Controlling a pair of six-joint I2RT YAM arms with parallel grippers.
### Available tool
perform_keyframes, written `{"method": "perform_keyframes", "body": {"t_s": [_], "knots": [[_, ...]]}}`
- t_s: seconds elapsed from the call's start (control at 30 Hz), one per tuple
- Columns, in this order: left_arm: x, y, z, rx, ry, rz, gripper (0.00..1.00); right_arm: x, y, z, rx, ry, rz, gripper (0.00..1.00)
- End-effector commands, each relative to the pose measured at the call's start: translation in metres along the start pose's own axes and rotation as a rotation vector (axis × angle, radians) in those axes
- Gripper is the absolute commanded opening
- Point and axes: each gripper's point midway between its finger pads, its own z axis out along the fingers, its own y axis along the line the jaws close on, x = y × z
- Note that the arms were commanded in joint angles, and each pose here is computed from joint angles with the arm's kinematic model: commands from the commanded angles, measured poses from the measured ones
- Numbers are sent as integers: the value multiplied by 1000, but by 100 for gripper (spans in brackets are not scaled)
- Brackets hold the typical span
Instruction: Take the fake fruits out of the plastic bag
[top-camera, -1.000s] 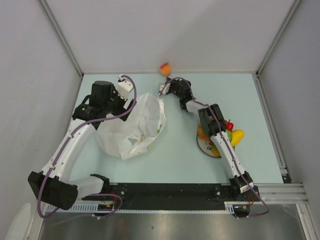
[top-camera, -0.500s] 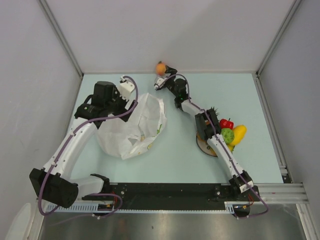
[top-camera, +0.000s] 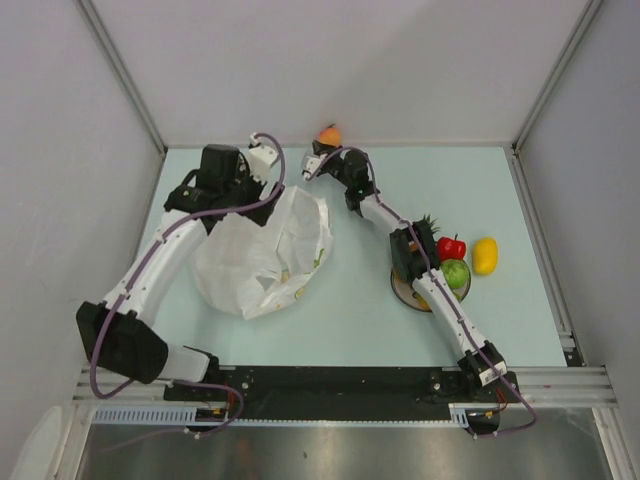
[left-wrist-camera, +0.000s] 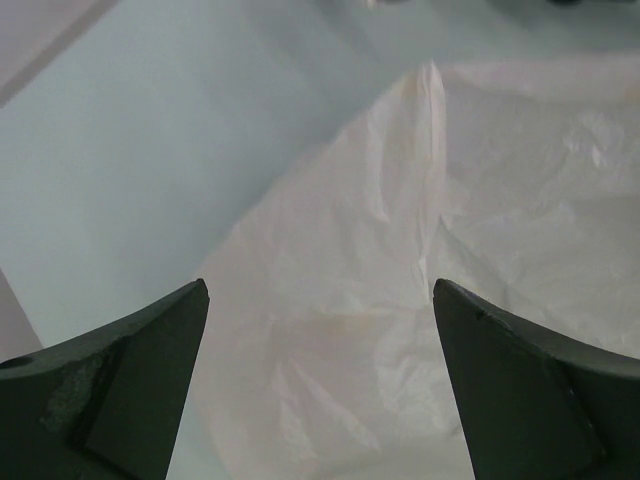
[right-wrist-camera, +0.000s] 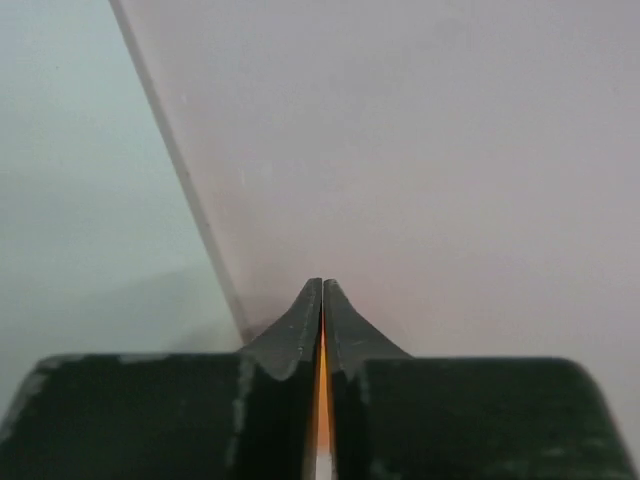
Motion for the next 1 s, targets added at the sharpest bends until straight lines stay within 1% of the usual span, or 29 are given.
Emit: {"method": "perform_keyframes", "body": {"t_s": [0.0, 0.03, 0.07, 0.1, 0.13, 0.17, 0.2, 0.23, 0.27, 0.3, 0.33, 0.37, 0.43, 0.47, 0.5, 0.57, 0.6, 0.63, 0.67, 0.7, 0.73, 0.77, 0.8, 0.83, 0.87, 0.9, 0.93, 0.97], "knots": [[-91, 34, 4, -72, -196, -45, 100, 36, 74, -23, -66, 13, 123, 0], [-104, 40, 6, -74, -222, -55, 100, 26, 47, -22, -29, -10, 137, 0], [-132, 54, -1, -92, -291, -85, 100, 19, 37, -26, -3, -37, 145, 9], [-139, 60, 20, -80, -297, -102, 100, 18, 49, -44, 10, -60, 153, 22], [-146, 64, 31, -63, -305, -120, 100, 10, 38, -50, 22, -94, 163, 39], [-176, 68, 25, -37, -375, -131, 100, -11, 1, -50, 77, -133, 184, 48], [-185, 68, 33, -16, -378, -142, 100, -13, 6, -65, 95, -137, 207, 54], [-176, 66, 77, 28, -325, -163, 100, -17, -7, -73, 130, -146, 220, 63], [-207, 66, 70, 63, -401, -187, 100, -40, -47, -79, 213, -206, 218, 65], [-213, 64, 86, 96, -409, -206, 100, -46, -57, -86, 237, -223, 219, 68], [-205, 59, 123, 131, -381, -234, 100, -48, -57, -97, 243, -230, 234, 74], [-224, 62, 125, 137, -439, -258, 100, -59, -84, -106, 301, -280, 218, 75], [-228, 61, 147, 152, -460, -315, 100, -62, -103, -110, 333, -281, 213, 75], [-216, 56, 175, 170, -433, -368, 100, -63, -113, -112, 352, -278, 222, 75], [-220, 57, 185, 171, -459, -383, 100, -71, -135, -114, 395, -280, 226, 75], [-210, 45, 219, 201, -444, -407, 100, -76, -152, -118, 437, -265, 242, 75], [-204, 46, 232, 172, -432, -418, 100, -84, -175, -123, 485, -260, 256, 75], [-203, 44, 241, 163, -432, -435, 100, -89, -186, -126, 502, -255, 264, 75], [-198, 44, 258, 157, -441, -440, 100, -85, -180, -131, 487, -220, 286, 75], [-196, 45, 265, 152, -446, -447, 100, -98, -203, -138, 523, -226, 280, 75], [-194, 47, 273, 135, -450, -469, 100, -99, -204, -143, 527, -210, 289, 75], [-198, 50, 278, 125, -480, -472, 100, -95, -198, -149, 515, -177, 303, 75], [-187, 49, 295, 119, -466, -488, 100, -96, -201, -155, 527, -155, 308, 75], [-183, 47, 304, 125, -469, -505, 100, -105, -217, -162, 550, -155, 305, 75], [-191, 47, 306, 136, -511, -504, 100, -104, -219, -166, 547, -125, 317, 76], [-184, 41, 318, 154, -509, -510, 100, -95, -214, -172, 554, -72, 343, 76], [-185, 34, 321, 183, -521, -524, 100, -100, -226, -178, 573, -58, 348, 76], [-192, 34, 321, 189, -560, -523, 100, -92, -222, -180, 561, -7, 372, 76]]}}
